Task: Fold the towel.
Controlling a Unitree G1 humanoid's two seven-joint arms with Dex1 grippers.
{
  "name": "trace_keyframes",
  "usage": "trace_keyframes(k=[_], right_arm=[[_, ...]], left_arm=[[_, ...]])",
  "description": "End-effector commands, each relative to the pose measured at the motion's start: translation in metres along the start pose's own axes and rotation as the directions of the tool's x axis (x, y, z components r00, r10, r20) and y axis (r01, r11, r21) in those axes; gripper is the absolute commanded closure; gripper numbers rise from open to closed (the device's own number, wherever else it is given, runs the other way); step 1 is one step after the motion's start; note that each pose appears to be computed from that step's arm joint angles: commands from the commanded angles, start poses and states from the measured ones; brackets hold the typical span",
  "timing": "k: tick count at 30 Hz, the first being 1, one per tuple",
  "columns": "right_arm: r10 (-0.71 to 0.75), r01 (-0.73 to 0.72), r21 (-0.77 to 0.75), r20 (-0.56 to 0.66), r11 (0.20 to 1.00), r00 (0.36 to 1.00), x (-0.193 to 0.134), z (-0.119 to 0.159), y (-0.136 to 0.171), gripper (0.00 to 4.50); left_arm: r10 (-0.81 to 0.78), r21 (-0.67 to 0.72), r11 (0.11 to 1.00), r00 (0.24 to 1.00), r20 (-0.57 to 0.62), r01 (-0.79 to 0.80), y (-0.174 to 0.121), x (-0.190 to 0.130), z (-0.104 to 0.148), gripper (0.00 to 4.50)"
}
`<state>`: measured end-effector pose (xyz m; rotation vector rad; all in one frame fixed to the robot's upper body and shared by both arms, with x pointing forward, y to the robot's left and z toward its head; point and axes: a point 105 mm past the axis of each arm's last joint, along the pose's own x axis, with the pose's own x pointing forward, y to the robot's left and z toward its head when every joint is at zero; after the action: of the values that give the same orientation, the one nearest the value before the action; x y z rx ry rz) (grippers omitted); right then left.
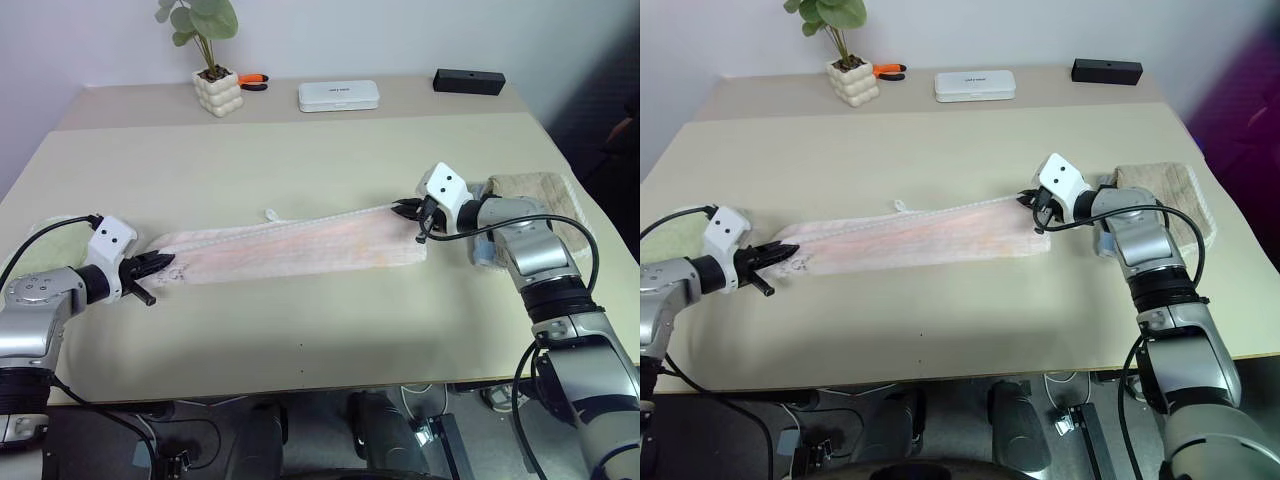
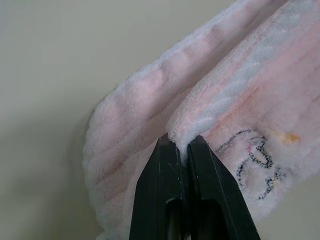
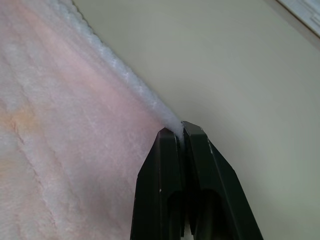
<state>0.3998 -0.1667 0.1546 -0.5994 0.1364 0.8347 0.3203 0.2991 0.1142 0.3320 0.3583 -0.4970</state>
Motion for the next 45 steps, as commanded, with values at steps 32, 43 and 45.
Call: trace_keyframes(k=[32,43,45], right_arm=[[-0.189,0.076,0.786,0.052,0.613,0.981,-0.069,0.001,0.097,0.03],[-0.314,0.281,0.923,-0.194,0.262,0.929,-0.045,-0.034,0.081,0.03],[-0.34,0.285,0.933,-0.201,0.22,0.919,-0.039,-0.036,0.073,0.03]], left_arm=[[-0.206,-0.002,0.973,0.873,0.442,0.231,-0.133,0.015,0.084,0.76],[-0.409,0.054,0.895,0.764,0.499,0.443,-0.207,0.029,0.102,0.76],[-0.41,0.053,0.894,0.765,0.497,0.445,-0.208,0.03,0.101,0.76]])
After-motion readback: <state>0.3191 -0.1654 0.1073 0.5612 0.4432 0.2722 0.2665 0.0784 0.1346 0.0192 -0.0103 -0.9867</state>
